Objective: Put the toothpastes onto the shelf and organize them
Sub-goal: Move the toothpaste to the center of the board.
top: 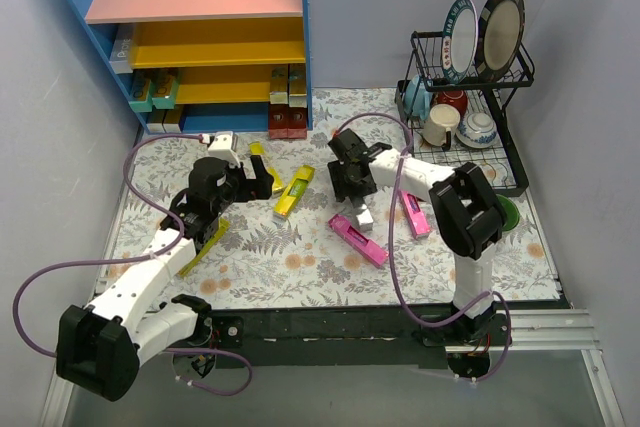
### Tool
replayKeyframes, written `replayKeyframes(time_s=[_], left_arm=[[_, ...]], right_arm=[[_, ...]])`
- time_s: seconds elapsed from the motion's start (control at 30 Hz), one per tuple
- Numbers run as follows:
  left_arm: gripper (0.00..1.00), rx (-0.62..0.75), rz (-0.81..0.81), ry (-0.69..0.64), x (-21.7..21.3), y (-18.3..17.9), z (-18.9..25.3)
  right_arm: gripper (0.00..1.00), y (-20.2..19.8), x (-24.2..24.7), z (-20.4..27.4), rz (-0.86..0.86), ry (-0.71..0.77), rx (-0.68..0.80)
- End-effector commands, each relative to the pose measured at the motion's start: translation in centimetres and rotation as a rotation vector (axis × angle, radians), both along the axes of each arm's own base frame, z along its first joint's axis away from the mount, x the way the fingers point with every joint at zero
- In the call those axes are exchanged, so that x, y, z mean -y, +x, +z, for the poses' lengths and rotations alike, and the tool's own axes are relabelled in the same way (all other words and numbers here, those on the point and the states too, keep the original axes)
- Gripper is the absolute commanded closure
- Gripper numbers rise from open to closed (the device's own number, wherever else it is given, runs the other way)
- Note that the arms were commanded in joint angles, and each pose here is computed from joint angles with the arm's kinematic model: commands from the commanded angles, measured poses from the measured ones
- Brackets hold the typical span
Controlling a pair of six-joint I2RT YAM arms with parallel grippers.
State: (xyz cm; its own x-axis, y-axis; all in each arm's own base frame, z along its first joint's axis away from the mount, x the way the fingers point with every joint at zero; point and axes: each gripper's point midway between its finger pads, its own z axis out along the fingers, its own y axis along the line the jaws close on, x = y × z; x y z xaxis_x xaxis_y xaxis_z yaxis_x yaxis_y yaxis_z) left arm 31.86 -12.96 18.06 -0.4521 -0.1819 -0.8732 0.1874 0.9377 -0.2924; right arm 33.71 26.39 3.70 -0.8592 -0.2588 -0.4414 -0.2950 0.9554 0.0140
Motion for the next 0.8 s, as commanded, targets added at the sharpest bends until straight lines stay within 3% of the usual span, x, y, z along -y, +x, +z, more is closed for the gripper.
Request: replayKeyframes(time_s=[0.0,0.2,0.47,0.5,0.77], left_arm=[[0.02,-0.007,-0.031,-0.003,0.5,-0.2,-0.3],[0.02,-0.017,-0.036,0.001,0.6,-0.2,-0.7],[0.02,-0.041,-0.077,-0.016,1.4,-0.4,-1.1],[0.02,-0.042,-0.079,-0.014,1.5,-0.4,-1.2],[0.02,-0.053,-0.085,-0.016,1.6,-0.4,-1.5]], right_arm=[[0.27,-0.7,-2.6,3.8,0.100,0.194,0.045],[0.26,-1.0,-1.0,6.7,0.107,0.367,0.091],[0.33,-4.3,1.7,3.7,0.042,0.580,0.025],[0.34,-3.6,1.4,4.6,0.054,0.625,0.075],[0.36,-5.7,2.6,0.9,0.044,0.642,0.033]])
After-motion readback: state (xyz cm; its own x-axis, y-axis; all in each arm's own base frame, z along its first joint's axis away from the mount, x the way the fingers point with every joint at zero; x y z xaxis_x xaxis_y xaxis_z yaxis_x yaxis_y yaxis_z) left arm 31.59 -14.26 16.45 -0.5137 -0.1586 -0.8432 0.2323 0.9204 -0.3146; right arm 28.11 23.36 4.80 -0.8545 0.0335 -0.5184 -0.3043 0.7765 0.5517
